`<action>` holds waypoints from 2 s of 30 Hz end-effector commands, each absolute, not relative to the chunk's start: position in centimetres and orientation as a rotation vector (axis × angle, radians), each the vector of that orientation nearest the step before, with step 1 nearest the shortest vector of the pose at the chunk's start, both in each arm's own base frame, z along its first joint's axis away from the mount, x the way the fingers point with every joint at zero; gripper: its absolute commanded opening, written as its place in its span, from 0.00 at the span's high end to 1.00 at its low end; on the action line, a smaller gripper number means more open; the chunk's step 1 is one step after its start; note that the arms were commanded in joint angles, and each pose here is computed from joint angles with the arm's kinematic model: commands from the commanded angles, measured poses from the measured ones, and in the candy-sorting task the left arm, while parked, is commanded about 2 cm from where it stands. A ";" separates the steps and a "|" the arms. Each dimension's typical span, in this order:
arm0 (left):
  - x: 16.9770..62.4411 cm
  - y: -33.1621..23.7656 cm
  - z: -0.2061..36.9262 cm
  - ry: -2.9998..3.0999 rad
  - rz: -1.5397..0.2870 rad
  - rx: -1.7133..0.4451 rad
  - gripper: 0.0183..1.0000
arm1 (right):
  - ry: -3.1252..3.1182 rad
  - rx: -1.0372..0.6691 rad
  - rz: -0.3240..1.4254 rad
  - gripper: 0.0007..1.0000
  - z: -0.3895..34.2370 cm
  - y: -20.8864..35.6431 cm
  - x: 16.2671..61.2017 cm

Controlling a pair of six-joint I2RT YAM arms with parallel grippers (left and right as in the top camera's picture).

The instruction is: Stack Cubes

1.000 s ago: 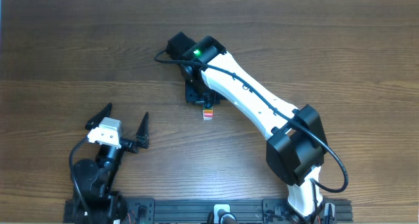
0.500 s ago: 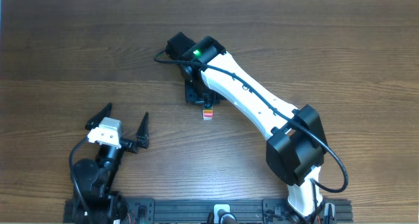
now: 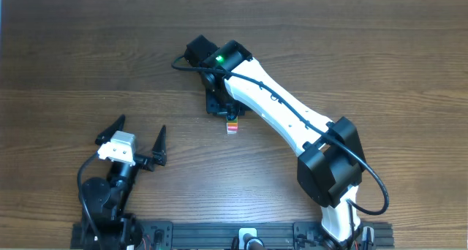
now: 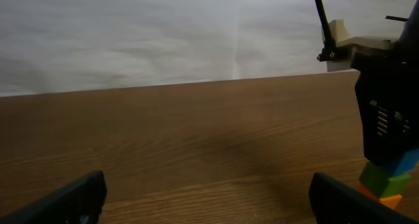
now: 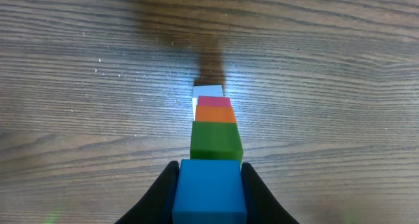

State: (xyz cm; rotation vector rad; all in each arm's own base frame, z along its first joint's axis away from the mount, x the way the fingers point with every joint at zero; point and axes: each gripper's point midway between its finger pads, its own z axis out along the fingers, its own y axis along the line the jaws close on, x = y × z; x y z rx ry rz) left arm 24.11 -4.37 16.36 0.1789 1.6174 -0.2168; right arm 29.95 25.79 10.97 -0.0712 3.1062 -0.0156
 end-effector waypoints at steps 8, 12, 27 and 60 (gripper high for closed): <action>24.1 -4.5 16.3 1.611 -0.207 0.198 0.00 | 3.090 -0.054 -0.059 0.98 10.3 25.9 30.5; 24.1 -4.5 16.3 1.611 -0.207 0.198 0.00 | 3.090 -0.054 -0.067 0.98 10.2 25.8 30.5; 24.1 -4.5 16.3 1.611 -0.207 0.198 0.00 | 3.111 -0.056 -0.104 0.91 9.0 25.7 30.5; 24.1 -4.5 16.3 1.611 -0.207 0.198 0.00 | 2.729 -0.180 0.108 0.01 21.9 24.0 40.2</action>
